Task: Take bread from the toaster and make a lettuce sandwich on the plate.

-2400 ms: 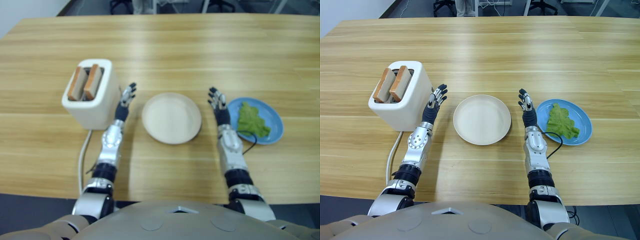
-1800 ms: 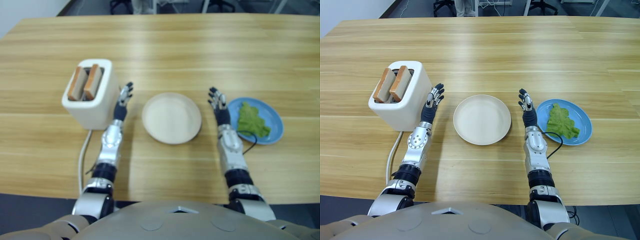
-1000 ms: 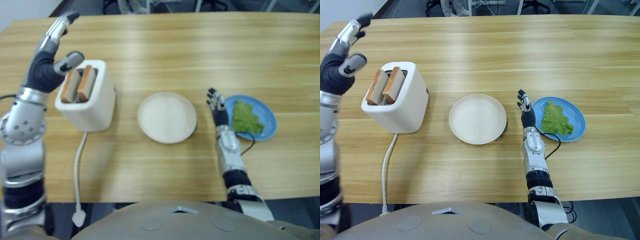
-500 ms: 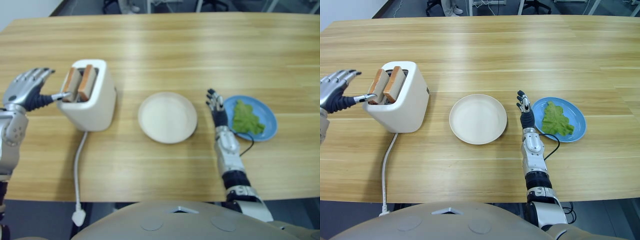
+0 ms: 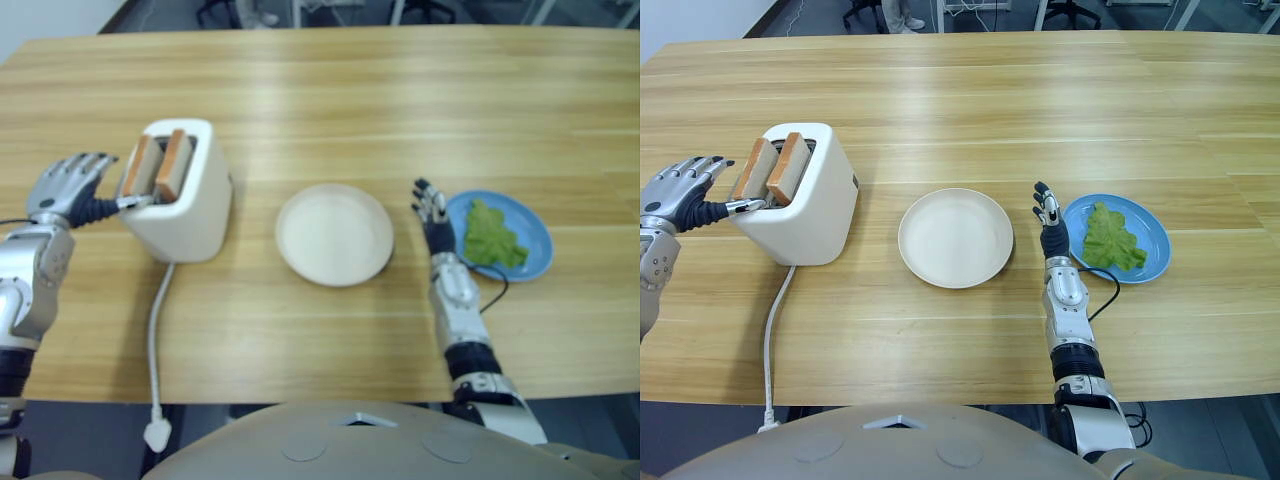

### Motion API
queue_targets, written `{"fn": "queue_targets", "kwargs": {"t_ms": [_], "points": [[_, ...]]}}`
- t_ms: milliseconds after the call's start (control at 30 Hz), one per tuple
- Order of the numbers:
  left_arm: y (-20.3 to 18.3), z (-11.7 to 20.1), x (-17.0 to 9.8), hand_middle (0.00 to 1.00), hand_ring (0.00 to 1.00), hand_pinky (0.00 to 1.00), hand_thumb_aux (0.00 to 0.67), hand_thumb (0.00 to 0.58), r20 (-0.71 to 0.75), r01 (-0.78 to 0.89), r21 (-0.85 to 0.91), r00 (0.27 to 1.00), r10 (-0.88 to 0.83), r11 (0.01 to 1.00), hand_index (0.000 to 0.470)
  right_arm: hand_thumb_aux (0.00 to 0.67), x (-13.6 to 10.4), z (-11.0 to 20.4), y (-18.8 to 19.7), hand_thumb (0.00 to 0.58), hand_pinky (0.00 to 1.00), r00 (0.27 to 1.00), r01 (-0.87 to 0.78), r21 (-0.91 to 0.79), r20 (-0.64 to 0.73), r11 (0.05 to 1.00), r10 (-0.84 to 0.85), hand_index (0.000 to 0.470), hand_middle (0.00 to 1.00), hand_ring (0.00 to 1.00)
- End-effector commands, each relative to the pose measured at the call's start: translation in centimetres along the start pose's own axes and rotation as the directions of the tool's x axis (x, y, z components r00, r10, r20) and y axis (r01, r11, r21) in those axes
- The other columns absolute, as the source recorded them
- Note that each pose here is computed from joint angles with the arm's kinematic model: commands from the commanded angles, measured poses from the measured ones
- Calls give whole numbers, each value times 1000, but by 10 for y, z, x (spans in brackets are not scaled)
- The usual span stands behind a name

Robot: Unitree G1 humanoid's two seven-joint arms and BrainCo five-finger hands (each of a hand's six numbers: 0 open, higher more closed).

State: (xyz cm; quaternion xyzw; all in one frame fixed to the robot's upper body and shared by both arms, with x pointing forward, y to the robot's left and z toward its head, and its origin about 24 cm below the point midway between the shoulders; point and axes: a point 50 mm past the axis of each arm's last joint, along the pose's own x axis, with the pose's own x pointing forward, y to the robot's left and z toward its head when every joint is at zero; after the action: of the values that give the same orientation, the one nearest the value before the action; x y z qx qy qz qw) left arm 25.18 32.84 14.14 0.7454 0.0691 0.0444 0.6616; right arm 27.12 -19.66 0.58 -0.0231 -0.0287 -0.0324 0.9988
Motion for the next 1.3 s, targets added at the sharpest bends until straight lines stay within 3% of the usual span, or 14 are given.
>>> {"fn": "queue_targets", "kwargs": {"t_ms": [33, 667, 1300], "points": [[-4, 2, 0, 0, 0, 0, 0, 0, -11, 17, -7, 1000, -17, 1000, 0, 0, -2, -3, 3, 0, 0, 1000, -14, -5, -25, 1000, 14, 0, 0, 0], [15, 16, -3, 0, 0, 0, 0, 0, -56, -52, 111, 997, 59, 992, 0, 0, -2, -7, 7, 0, 0, 999, -17, -3, -39, 1000, 17, 0, 0, 0], [5, 19, 2, 0, 0, 0, 0, 0, -52, 45, 113, 998, -39, 993, 0, 0, -6, -10, 9, 0, 0, 999, -1, 9, -48, 1000, 1, 0, 0, 0]]}}
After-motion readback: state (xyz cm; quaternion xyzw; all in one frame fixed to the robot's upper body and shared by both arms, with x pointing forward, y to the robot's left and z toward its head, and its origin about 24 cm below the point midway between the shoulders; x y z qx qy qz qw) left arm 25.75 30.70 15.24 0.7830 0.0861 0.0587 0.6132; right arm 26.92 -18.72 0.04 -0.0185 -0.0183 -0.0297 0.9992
